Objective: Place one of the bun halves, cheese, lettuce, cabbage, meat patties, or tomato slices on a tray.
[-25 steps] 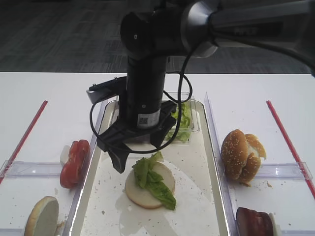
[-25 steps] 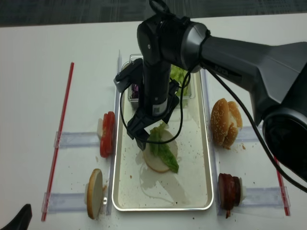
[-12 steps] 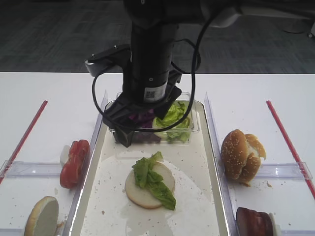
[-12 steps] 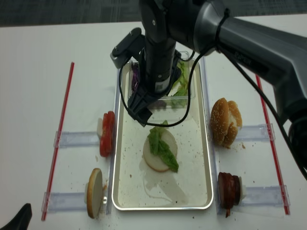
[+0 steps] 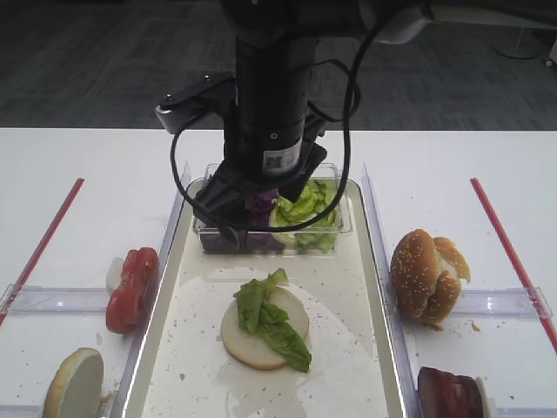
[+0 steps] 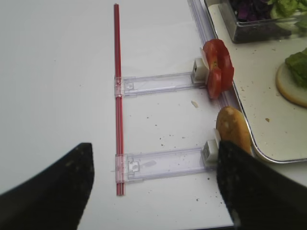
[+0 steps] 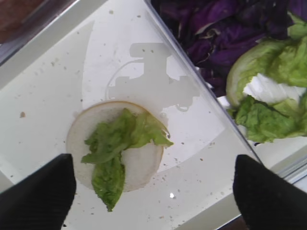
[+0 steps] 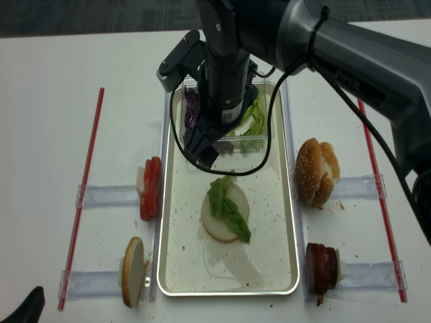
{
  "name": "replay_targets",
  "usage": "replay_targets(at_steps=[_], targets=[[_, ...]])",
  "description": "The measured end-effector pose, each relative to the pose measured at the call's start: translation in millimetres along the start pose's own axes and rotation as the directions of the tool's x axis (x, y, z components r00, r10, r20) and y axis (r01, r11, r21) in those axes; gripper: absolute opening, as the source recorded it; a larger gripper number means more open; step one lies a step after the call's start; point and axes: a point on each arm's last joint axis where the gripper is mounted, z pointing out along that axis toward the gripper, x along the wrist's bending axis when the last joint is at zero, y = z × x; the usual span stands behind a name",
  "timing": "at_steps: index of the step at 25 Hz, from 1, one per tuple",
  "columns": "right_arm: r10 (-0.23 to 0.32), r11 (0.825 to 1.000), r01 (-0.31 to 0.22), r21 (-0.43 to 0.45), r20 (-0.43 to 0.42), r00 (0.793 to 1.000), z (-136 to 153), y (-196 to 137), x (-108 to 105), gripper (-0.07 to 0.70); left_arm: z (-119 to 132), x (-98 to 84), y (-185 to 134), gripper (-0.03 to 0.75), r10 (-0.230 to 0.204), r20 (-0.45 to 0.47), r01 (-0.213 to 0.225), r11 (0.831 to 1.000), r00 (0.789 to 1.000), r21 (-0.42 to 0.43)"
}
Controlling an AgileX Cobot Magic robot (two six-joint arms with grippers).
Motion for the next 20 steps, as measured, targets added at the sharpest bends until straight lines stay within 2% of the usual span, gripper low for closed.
replay_targets(at_steps=[2, 4, 6, 10, 15, 20], targets=[[0.001, 1.000, -0.001, 0.006, 0.031, 1.000, 0, -1, -3, 0.641, 0, 0.0, 0, 0.491, 0.000, 0.000, 0.000, 1.000, 1.000, 0.000], [0.024, 1.000, -0.024, 0.006, 0.040, 0.999, 0, -2, -9, 0.619, 0, 0.0, 0, 0.491, 0.000, 0.000, 0.000, 1.000, 1.000, 0.000], [0.058, 0.998, -0.058, 0.003, 0.041, 0.997, -2, -4, -20, 0.598, 0, 0.0, 0, 0.491, 0.000, 0.000, 0.000, 1.000, 1.000, 0.000], [0.166, 0.986, -0.165, -0.027, 0.054, 0.985, -15, -15, -55, 0.579, 0, 0.0, 0, 0.491, 0.000, 0.000, 0.000, 1.000, 1.000, 0.000], [0.293, 0.955, -0.288, -0.074, 0.079, 0.953, -38, -37, -103, 0.577, 0, 0.0, 0, 0.491, 0.000, 0.000, 0.000, 1.000, 1.000, 0.000], [0.416, 0.907, -0.406, -0.111, 0.088, 0.905, -55, -63, -147, 0.577, 0, 0.0, 0, 0.491, 0.000, 0.000, 0.000, 1.000, 1.000, 0.000]])
